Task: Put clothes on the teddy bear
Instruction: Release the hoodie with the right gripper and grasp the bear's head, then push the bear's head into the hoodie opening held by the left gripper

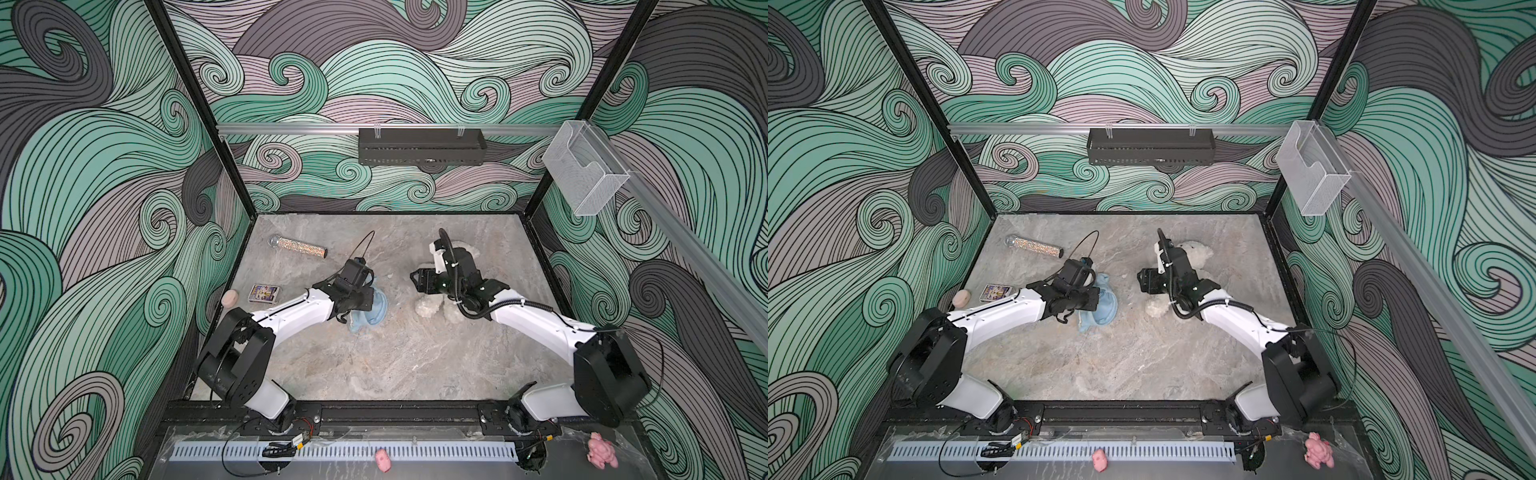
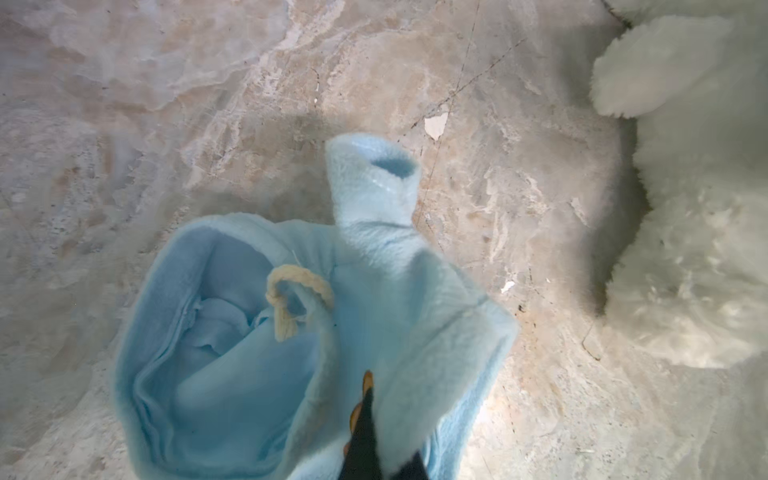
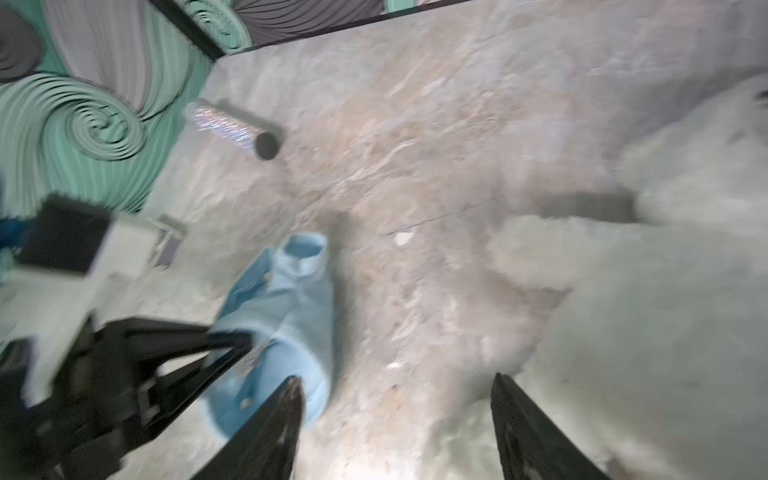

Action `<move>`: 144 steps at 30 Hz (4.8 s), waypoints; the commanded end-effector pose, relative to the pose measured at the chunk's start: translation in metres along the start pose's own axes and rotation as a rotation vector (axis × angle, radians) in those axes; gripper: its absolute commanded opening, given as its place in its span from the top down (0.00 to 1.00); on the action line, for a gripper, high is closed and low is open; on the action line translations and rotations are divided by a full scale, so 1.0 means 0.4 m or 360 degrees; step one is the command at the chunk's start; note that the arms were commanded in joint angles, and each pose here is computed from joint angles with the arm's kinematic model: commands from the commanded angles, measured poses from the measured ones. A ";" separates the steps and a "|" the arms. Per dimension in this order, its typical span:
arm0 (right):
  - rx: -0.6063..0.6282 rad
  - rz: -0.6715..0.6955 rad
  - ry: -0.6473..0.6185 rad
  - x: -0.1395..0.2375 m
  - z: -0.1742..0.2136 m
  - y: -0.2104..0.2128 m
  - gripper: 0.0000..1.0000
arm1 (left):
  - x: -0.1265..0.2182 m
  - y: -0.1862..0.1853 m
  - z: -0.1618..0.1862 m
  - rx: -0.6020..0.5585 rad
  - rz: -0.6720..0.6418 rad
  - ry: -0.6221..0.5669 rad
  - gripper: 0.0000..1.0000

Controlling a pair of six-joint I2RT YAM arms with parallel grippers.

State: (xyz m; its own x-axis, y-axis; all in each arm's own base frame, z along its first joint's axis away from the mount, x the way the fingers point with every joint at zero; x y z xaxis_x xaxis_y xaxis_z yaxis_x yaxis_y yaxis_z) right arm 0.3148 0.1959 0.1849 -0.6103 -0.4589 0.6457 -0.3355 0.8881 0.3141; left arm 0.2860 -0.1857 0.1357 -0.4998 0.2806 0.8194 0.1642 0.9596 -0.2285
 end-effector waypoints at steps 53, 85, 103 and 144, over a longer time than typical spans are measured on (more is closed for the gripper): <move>0.0871 -0.0183 0.0404 -0.086 -0.029 -0.097 0.62 | 0.043 -0.011 -0.078 0.0058 0.0191 -0.0098 1.00; 0.0635 -0.1421 0.0480 -0.008 0.183 0.171 0.80 | 0.077 -0.040 -0.073 -0.0500 0.0688 0.0031 1.00; 0.0408 -0.0745 0.0326 -0.102 0.187 0.109 0.88 | 0.071 -0.071 -0.056 -0.0524 0.0849 0.0143 0.97; 0.0599 -0.0740 0.0016 -0.031 0.249 0.132 0.89 | 0.067 -0.030 -0.084 0.0000 0.0413 -0.0005 1.00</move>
State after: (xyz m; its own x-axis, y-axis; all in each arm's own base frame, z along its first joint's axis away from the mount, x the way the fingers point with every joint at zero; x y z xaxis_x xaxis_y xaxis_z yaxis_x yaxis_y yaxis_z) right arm 0.2381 0.2500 0.1199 -0.3217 -0.7791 0.5381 -0.7657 0.5483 0.3361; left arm 0.2993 -0.2010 0.1772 -0.4224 0.5561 0.7158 0.3418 0.8291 -0.4424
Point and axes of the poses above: each gripper's point midway between its finger pads, its own x axis back along the fingers, its own y axis along the line the jaws close on, z = x × y, the point moved 7 cm from there along x, back along the fingers, and after that the axes turned 4 degrees about x, right-handed, at the moved point
